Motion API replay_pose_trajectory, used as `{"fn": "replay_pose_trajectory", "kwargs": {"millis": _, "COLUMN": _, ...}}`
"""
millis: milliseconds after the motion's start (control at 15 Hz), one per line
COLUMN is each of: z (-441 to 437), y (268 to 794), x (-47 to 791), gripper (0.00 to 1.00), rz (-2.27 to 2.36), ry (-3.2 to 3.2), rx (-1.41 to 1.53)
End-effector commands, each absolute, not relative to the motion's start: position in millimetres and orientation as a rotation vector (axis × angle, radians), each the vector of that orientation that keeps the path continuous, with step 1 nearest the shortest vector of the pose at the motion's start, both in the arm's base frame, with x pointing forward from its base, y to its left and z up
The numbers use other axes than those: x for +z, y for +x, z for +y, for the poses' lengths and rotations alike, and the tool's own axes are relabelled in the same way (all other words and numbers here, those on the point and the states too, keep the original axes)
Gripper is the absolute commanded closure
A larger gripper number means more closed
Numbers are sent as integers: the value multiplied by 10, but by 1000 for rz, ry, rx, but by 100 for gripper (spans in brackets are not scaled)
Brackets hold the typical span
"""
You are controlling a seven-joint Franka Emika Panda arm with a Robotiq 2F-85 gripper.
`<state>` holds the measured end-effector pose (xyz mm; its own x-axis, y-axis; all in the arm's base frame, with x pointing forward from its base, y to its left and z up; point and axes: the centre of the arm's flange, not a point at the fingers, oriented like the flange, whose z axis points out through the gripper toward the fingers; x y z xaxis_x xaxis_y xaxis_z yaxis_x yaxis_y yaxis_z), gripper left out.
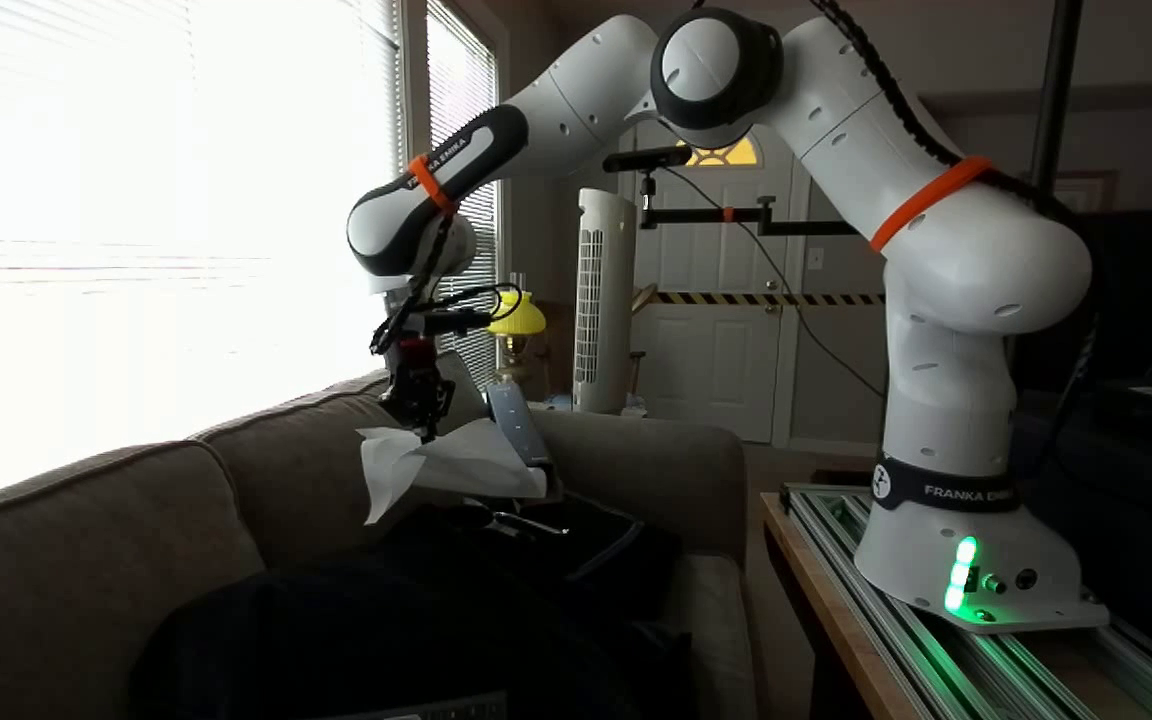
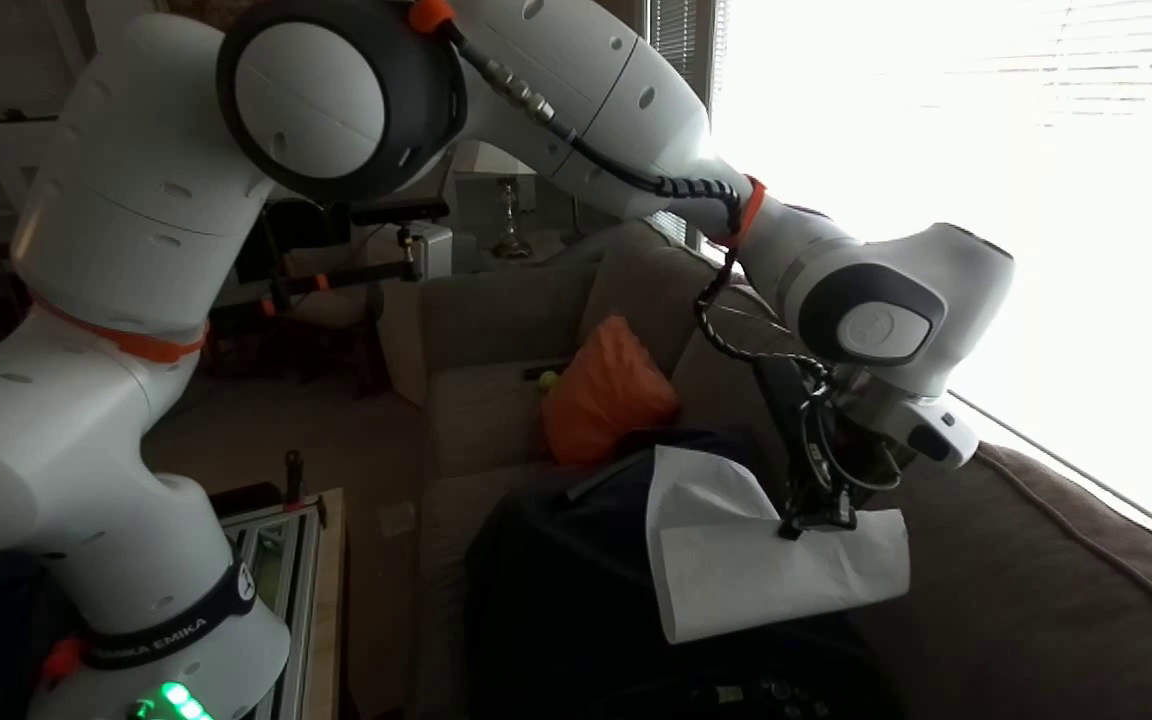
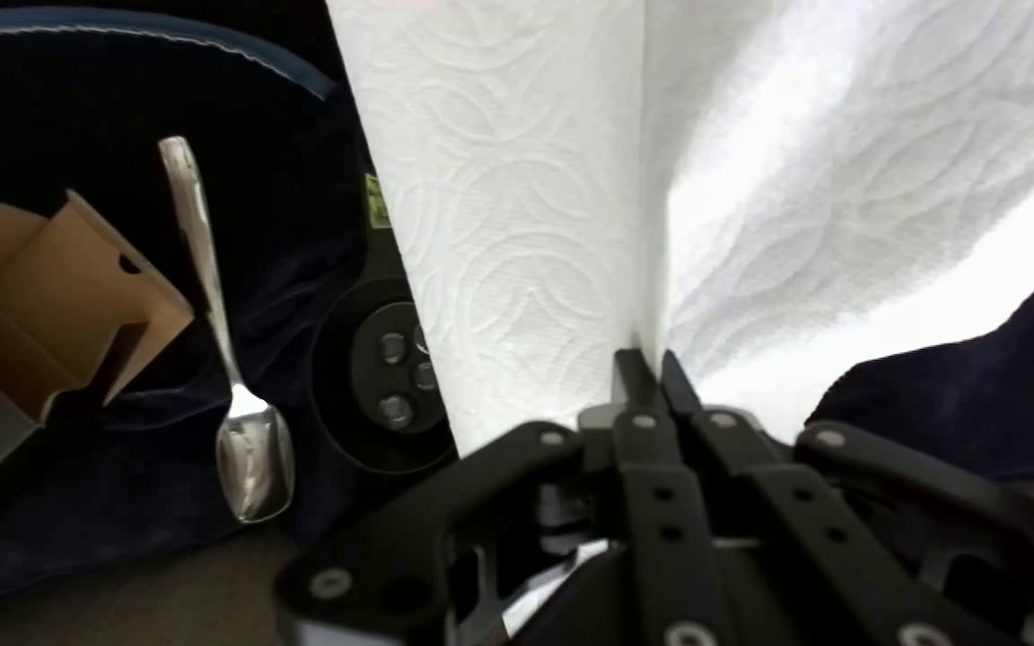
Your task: Use the white napkin to wipe the black box.
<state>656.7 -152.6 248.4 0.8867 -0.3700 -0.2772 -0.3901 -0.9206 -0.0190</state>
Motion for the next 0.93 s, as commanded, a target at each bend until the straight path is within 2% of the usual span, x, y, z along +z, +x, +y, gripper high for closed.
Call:
{"fn": "replay_pose_trajectory", "kwargs": {"millis": 0, "z": -1193, "y": 6381, "x": 2179, "gripper": 100, "rz": 494, "ry": -3015, "rx": 364}}
{"fn": "replay_pose_trajectory", "kwargs": {"millis": 267, "z": -918, "y": 6354, "x": 1825, "gripper": 100, "rz": 430, "ry": -3057, "rx": 305}}
{"fn": "replay_pose_trajectory", "kwargs": {"millis": 333, "z": -859, "y": 6333, "x": 1789, "gripper": 77, "rz": 425, "ry": -3062, "rx": 292}}
{"fn": "replay_pose_trajectory", "kwargs": {"millis": 600, "z": -740, "y": 6213, "x": 2006, "gripper": 50, "rz": 436, "ry": -3119, "rx": 114}}
{"fn": "replay_pose_trajectory", "kwargs": {"millis": 867, "z": -924, "y": 5947, "x": 2598, "gripper": 20, "rz": 486, "ry": -3133, "rx": 68}}
